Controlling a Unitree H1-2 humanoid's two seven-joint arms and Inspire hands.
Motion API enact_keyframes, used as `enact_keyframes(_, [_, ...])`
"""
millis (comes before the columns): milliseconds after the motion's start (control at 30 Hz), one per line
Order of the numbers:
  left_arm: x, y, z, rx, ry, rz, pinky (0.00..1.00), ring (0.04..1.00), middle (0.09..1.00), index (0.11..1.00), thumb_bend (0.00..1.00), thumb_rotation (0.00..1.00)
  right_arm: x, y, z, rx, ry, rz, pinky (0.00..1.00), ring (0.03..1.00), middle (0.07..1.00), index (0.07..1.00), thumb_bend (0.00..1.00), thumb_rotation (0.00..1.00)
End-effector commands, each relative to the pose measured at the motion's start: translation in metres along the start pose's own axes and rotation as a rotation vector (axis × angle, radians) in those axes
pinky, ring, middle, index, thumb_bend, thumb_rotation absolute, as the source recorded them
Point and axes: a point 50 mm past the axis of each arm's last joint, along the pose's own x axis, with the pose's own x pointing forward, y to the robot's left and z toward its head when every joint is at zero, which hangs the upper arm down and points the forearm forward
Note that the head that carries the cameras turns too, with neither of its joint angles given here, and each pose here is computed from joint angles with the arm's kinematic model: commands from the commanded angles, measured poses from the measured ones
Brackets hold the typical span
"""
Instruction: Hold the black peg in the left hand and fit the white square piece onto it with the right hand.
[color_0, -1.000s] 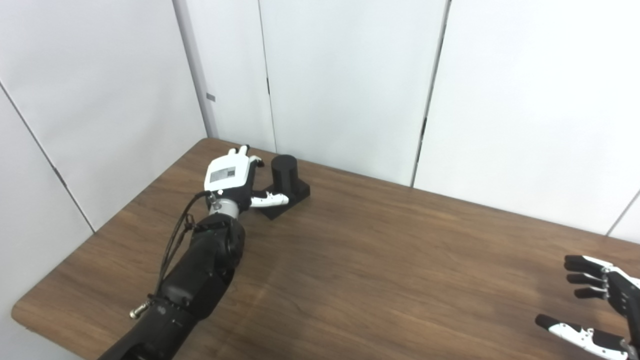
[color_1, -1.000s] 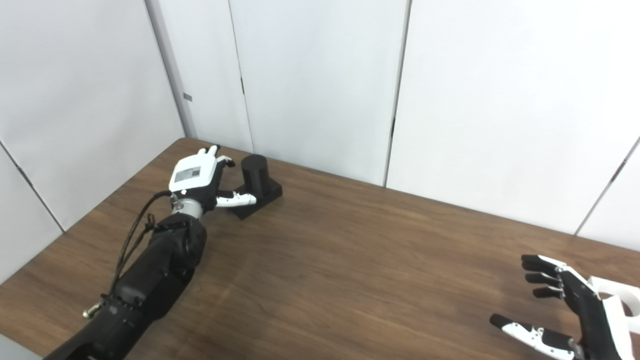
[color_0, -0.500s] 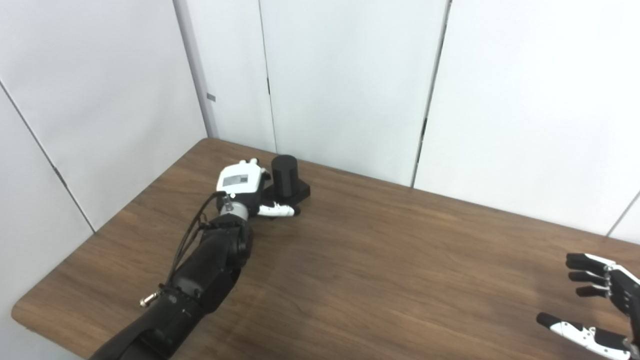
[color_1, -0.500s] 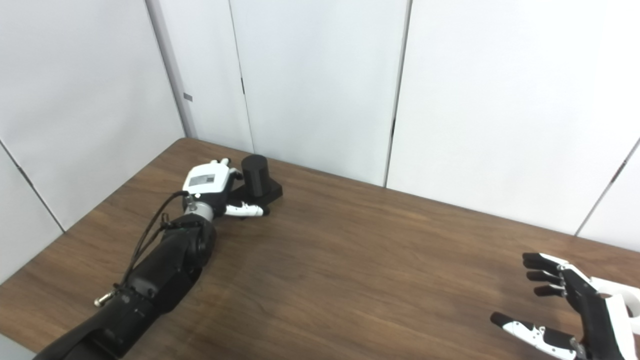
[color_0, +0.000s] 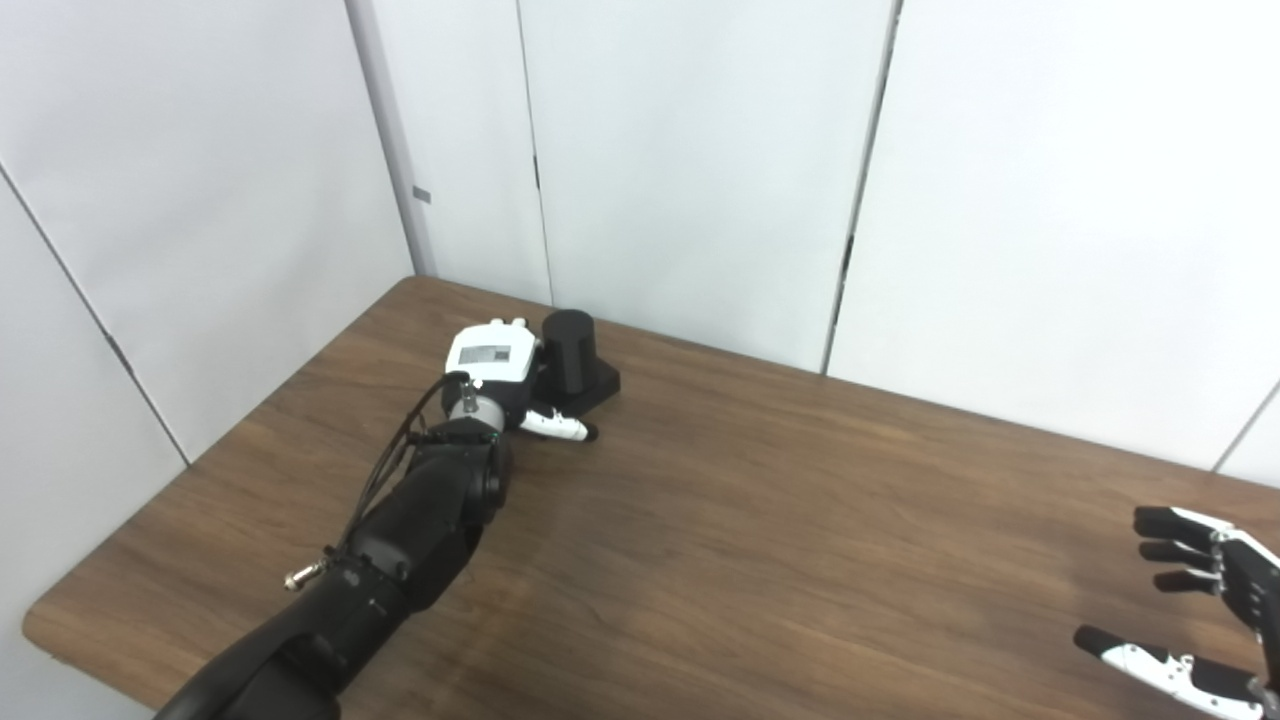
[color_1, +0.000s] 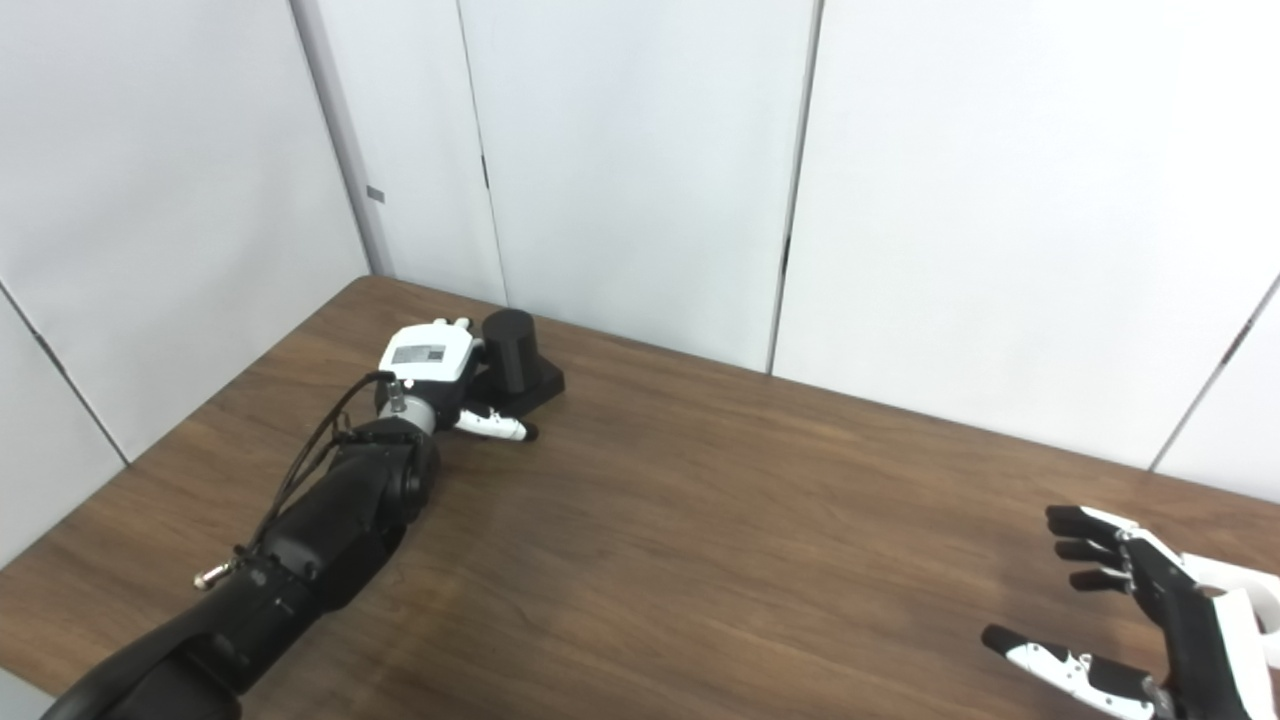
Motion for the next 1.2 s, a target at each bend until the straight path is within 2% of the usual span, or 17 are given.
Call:
enact_keyframes(0, [0.012,0.032,-0.008,0.029,0.021,0.086,0.95,1.0,1.0,0.808,1.0,0.66,0.006,-0.012,0.012,-0.011,-0.059,-0.021,0.6,0.689,0.722,0.7,0.7,0.0])
enact_keyframes(200, [0.01,0.026,-0.014,0.039,0.039,0.072,0.93,1.0,1.0,0.783,0.95,0.66,0.006,-0.014,0.01,-0.018,-0.06,-0.02,0.59,0.688,0.721,0.7,0.69,0.0])
enact_keyframes(333, [0.008,0.022,-0.017,0.043,0.044,0.042,0.94,1.0,0.991,0.751,0.89,0.67,0.006,-0.015,0.01,-0.014,-0.054,-0.021,0.59,0.694,0.724,0.707,0.69,0.0])
enact_keyframes(467, [0.004,0.017,-0.019,0.061,0.058,0.003,0.93,0.995,0.958,0.675,0.81,0.7,0.005,-0.017,0.01,-0.018,-0.049,-0.019,0.59,0.695,0.727,0.711,0.68,0.0])
enact_keyframes(600, [0.001,0.008,-0.022,0.055,0.076,-0.02,0.92,0.97,0.919,0.641,0.78,0.65,0.005,-0.017,0.008,-0.013,-0.052,-0.02,0.6,0.695,0.725,0.71,0.68,0.0])
enact_keyframes(700, [-0.001,0.003,-0.022,0.039,0.074,-0.03,0.89,0.929,0.868,0.569,0.75,0.57,0.005,-0.018,0.008,-0.017,-0.045,-0.022,0.6,0.696,0.727,0.709,0.68,0.0])
enact_keyframes(733, [-0.001,0.002,-0.021,0.028,0.068,-0.032,0.89,0.92,0.856,0.553,0.73,0.53,0.005,-0.018,0.009,-0.019,-0.044,-0.022,0.6,0.697,0.727,0.71,0.67,0.0])
enact_keyframes(767, [-0.002,0.0,-0.021,0.015,0.054,-0.036,0.88,0.906,0.837,0.515,0.7,0.44,0.005,-0.018,0.009,-0.02,-0.044,-0.022,0.6,0.695,0.727,0.71,0.67,0.0])
enact_keyframes(900, [-0.004,-0.004,-0.021,-0.026,0.001,-0.06,0.86,0.875,0.811,0.482,0.67,0.33,0.005,-0.017,0.009,-0.019,-0.036,-0.023,0.61,0.699,0.73,0.714,0.66,0.0])
enact_keyframes(933, [-0.004,-0.005,-0.02,-0.04,-0.012,-0.071,0.84,0.866,0.81,0.483,0.59,0.21,0.006,-0.017,0.009,-0.02,-0.039,-0.023,0.61,0.7,0.731,0.713,0.65,0.0])
enact_keyframes(1000, [-0.005,-0.006,-0.019,-0.06,-0.032,-0.08,0.81,0.857,0.813,0.486,0.53,0.1,0.007,-0.017,0.008,-0.02,-0.047,-0.023,0.6,0.692,0.727,0.709,0.66,0.0])
enact_keyframes(1167, [-0.004,-0.01,-0.015,-0.082,-0.061,-0.093,0.82,0.862,0.838,0.486,0.52,0.07,0.007,-0.015,0.008,-0.015,-0.049,-0.023,0.59,0.688,0.721,0.704,0.65,0.0])
